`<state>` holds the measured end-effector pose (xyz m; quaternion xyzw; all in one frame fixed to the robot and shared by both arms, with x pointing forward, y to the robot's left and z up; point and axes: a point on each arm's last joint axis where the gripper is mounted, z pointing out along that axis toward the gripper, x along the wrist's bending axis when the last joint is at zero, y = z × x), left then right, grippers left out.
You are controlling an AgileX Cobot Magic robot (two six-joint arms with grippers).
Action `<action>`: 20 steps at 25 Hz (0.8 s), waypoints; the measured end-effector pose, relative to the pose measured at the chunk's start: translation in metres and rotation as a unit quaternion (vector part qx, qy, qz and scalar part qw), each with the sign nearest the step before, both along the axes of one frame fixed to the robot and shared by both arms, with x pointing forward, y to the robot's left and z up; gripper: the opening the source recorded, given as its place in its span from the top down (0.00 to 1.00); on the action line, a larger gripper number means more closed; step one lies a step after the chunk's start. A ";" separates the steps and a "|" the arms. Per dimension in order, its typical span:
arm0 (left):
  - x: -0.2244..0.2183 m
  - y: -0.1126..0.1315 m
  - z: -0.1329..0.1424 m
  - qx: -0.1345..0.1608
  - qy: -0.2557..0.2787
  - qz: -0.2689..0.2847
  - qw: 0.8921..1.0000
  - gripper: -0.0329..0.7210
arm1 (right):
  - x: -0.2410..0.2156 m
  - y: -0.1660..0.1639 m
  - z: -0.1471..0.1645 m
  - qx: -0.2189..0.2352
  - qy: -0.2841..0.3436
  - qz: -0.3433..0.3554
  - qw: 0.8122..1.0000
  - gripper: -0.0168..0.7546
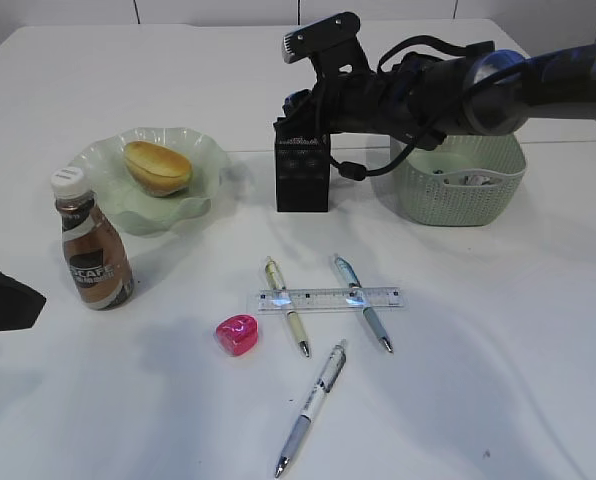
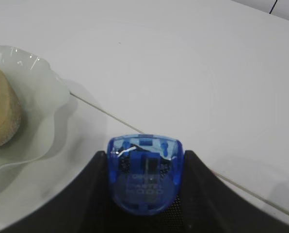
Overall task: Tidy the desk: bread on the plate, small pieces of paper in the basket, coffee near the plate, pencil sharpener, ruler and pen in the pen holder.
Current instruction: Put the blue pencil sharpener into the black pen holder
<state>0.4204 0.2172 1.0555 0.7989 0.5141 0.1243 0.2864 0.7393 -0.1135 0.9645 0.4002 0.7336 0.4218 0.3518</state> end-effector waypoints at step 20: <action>0.000 0.000 0.000 -0.001 -0.002 0.000 1.000 0.34 | 0.000 0.000 0.000 -0.032 -0.015 0.019 0.999 0.54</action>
